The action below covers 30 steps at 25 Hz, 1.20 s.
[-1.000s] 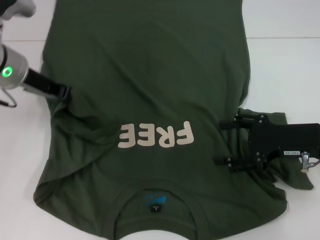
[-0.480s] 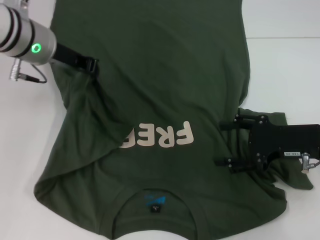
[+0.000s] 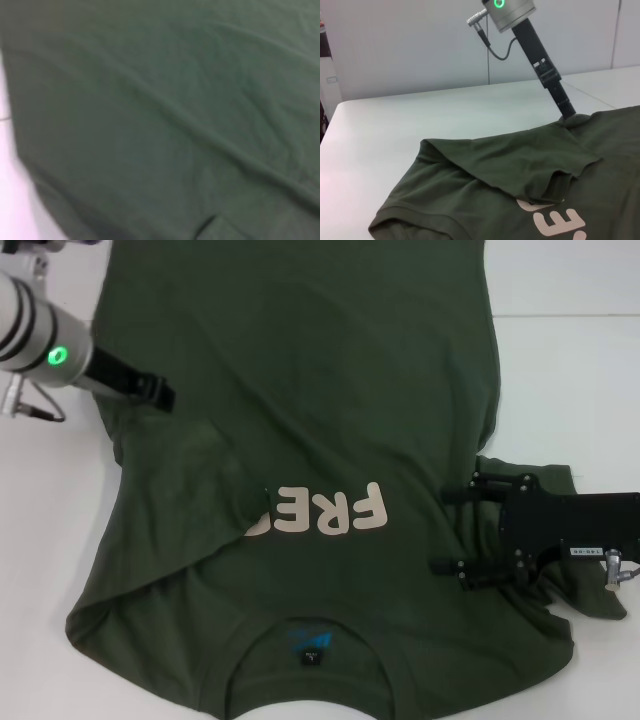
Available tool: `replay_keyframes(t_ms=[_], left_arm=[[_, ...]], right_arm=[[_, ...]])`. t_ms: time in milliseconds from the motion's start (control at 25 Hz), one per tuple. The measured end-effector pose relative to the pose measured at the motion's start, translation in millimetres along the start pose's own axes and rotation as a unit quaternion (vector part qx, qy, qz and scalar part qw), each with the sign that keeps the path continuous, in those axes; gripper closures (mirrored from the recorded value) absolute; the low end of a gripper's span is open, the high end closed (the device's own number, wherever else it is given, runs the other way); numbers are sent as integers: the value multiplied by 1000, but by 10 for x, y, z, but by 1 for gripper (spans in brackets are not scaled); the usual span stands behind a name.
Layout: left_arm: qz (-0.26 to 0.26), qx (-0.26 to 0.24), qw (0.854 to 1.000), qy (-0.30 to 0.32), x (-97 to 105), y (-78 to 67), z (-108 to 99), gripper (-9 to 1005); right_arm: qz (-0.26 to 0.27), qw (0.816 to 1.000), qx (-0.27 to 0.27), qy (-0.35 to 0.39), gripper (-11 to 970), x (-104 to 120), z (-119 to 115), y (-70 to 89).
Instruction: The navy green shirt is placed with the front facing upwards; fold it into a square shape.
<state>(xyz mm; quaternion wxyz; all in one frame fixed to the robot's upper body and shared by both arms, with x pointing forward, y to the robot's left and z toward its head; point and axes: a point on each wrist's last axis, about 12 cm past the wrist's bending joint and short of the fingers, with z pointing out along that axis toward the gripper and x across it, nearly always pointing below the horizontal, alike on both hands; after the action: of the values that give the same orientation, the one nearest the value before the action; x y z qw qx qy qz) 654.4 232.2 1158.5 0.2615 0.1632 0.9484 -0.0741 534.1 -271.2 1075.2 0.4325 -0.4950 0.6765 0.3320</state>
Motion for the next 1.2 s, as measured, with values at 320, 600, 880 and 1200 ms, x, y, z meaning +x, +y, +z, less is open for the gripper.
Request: replay_keyframes(t_ms=[320,600,880,1200], left_arm=[[17,20,999,-42,252,135,-190,542],[9,148,982,-120,709,259,-321,285],[9,304,928,-217,1322,507,-438,135],[66,392,873,-282,2017,373,-333,153]], right_arm=[[0,1000,3,-5,47,-24,-12,-14],[7,1000,14,-16,47,-28,-64,-29],[13,1000,12,-25,47,-41,-84,-18],[13,999,20,-34,48,-58,-109,-27]])
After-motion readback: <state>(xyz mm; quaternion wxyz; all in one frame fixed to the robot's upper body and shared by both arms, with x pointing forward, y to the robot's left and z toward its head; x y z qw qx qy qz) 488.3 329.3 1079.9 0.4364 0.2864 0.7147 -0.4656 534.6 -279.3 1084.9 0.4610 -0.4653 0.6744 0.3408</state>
